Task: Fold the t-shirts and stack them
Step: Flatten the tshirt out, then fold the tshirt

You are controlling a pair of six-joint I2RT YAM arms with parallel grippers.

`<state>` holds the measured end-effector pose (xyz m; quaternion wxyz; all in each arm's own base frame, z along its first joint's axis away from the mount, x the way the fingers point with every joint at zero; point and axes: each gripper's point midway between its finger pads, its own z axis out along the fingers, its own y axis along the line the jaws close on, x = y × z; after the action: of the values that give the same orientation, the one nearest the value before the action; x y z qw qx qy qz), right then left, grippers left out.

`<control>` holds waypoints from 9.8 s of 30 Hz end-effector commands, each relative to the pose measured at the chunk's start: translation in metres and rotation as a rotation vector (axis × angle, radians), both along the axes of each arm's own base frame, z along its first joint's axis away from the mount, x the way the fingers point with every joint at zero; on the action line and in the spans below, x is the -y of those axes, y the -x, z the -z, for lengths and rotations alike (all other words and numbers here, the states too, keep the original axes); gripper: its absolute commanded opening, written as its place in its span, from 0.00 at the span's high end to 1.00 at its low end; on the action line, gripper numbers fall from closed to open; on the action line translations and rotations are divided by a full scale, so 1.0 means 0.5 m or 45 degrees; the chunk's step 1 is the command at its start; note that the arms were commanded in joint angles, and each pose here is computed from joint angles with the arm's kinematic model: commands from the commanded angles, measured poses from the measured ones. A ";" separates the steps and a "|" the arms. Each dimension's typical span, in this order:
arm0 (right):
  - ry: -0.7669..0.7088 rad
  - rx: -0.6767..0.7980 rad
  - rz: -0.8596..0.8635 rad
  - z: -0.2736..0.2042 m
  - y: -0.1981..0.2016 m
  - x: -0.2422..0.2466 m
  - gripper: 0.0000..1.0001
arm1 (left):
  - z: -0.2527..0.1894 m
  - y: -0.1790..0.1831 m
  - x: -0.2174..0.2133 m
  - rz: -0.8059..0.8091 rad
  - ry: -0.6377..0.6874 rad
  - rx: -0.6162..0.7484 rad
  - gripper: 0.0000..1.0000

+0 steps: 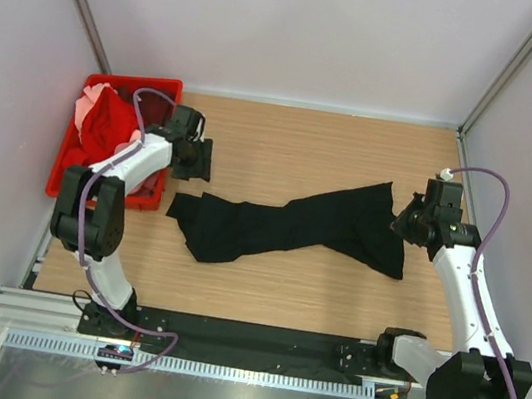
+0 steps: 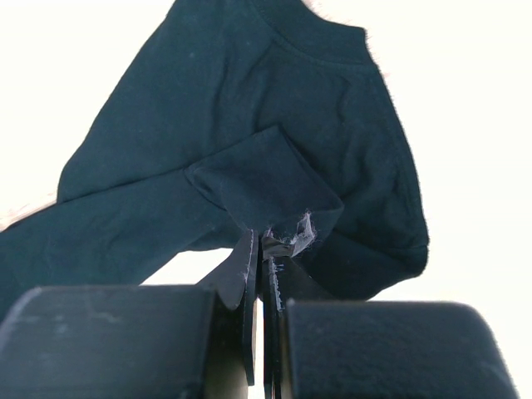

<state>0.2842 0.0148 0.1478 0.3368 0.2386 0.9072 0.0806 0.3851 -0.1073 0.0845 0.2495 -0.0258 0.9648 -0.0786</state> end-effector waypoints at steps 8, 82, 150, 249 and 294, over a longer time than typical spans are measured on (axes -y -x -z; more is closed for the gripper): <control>-0.026 0.071 -0.039 -0.024 -0.015 -0.012 0.99 | 0.076 0.014 0.025 0.042 0.174 -0.177 0.46; 0.760 1.790 -0.017 -0.993 -0.014 0.062 0.99 | -0.909 0.096 -0.105 -0.359 0.337 1.399 1.00; 0.936 1.306 -0.562 -0.368 -0.662 0.030 0.99 | -0.243 -0.470 -0.061 -0.234 0.122 0.714 1.00; 0.144 0.235 -0.143 0.042 -0.297 0.036 0.71 | -0.021 -0.234 0.012 -0.089 -0.165 0.161 0.67; -0.079 0.058 -0.442 0.063 -0.413 0.024 0.59 | -0.090 -0.189 0.131 0.023 0.108 0.124 0.61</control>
<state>0.5036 -0.0152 0.1294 0.3786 0.1252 0.9084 0.1257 0.4798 -0.1443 0.1038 0.2728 -0.0497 0.9592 -0.0553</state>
